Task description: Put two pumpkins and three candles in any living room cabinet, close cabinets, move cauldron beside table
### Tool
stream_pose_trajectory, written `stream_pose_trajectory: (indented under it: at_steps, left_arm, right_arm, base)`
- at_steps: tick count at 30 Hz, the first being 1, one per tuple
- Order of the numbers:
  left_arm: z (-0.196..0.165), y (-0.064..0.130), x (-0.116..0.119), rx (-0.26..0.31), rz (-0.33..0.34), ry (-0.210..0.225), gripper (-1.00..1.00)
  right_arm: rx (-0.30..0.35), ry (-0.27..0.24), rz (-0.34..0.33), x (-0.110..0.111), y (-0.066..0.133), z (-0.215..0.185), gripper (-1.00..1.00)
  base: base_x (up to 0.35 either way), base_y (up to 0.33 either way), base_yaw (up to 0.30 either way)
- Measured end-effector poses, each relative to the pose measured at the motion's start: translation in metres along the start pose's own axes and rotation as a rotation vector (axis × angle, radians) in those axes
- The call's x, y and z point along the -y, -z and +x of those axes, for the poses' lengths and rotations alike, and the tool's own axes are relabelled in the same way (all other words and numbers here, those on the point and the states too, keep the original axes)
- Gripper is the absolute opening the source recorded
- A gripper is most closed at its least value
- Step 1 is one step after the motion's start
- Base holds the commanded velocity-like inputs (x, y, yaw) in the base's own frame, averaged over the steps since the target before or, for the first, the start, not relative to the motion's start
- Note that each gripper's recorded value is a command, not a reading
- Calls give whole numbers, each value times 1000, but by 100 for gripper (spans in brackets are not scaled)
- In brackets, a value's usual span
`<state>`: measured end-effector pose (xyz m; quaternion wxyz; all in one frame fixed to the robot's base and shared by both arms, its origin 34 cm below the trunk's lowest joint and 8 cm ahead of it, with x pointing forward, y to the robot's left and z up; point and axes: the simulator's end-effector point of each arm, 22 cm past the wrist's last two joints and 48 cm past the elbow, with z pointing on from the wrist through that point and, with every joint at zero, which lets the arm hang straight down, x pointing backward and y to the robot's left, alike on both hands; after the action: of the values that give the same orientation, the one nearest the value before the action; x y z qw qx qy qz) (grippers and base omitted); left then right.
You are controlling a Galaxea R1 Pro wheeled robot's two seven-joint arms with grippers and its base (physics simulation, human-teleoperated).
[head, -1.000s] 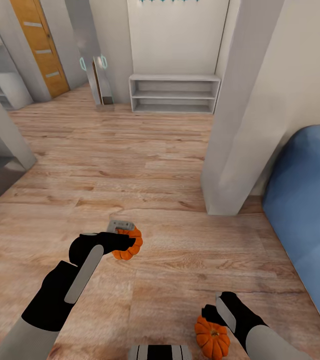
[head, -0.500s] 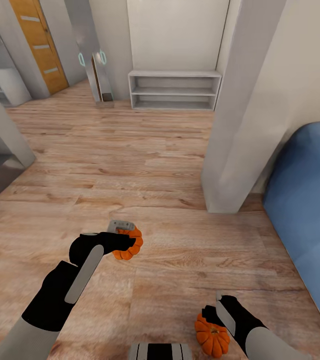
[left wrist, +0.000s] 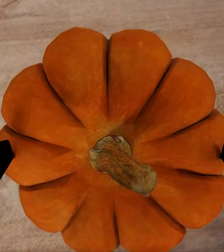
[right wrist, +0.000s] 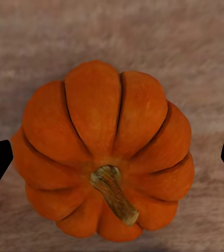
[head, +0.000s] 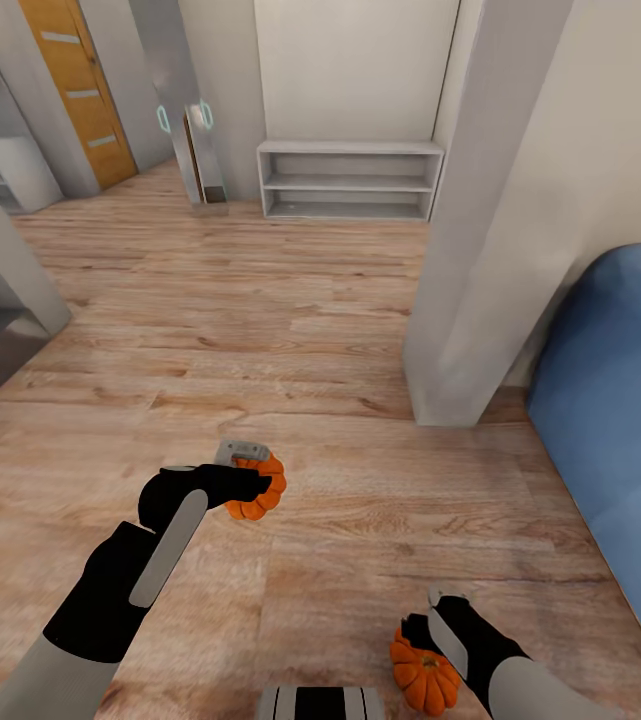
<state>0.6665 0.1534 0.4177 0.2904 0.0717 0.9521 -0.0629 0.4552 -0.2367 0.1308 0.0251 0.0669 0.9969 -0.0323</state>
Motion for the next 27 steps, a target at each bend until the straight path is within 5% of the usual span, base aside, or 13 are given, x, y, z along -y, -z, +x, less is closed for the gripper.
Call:
stream_pose_trajectory:
  at_steps: [27]
  left_arm:
    - [0, 0, 0, 0, 0, 0, -100]
  right_arm:
    - [0, 2, 0, -1, -1, 2, 100]
  base:
    - [-53, 11, 0]
